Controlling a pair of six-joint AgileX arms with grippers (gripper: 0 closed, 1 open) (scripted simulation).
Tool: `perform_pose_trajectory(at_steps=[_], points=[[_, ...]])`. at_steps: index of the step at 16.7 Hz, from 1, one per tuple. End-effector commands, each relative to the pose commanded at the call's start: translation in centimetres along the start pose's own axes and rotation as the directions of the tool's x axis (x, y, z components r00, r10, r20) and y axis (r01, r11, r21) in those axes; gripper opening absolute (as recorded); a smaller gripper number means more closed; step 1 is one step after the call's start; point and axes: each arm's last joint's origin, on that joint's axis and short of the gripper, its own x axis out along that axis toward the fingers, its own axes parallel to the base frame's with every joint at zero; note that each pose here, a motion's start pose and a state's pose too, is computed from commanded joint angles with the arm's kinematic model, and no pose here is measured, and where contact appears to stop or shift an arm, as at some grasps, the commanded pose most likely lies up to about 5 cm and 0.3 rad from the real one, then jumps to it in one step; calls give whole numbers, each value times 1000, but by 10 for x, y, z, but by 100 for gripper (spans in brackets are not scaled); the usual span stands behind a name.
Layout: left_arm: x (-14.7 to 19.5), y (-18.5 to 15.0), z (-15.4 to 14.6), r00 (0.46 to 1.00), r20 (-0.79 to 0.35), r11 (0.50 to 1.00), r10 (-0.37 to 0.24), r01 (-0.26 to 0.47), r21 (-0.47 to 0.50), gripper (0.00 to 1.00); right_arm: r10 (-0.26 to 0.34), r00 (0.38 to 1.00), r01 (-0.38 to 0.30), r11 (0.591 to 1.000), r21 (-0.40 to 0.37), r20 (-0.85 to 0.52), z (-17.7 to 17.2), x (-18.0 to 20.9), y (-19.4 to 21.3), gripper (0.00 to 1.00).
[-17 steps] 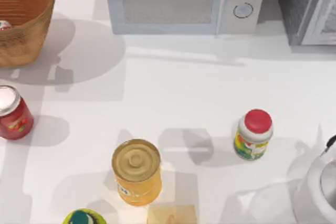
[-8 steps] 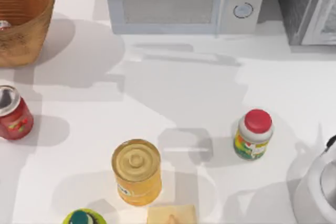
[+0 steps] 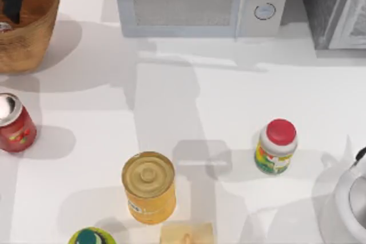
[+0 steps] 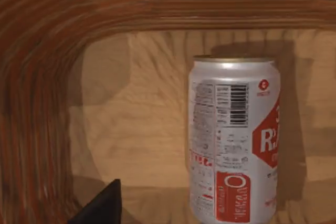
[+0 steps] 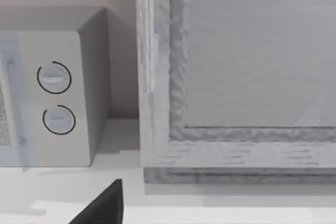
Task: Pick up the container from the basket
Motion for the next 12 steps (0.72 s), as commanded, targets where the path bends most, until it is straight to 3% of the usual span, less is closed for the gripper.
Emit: perform_pose_trajectory(at_steps=[12], points=[[39,4,2,999,-42,1000,-6,6,-8,100,0,1000,0,1000,0,0,0,0,0,100]])
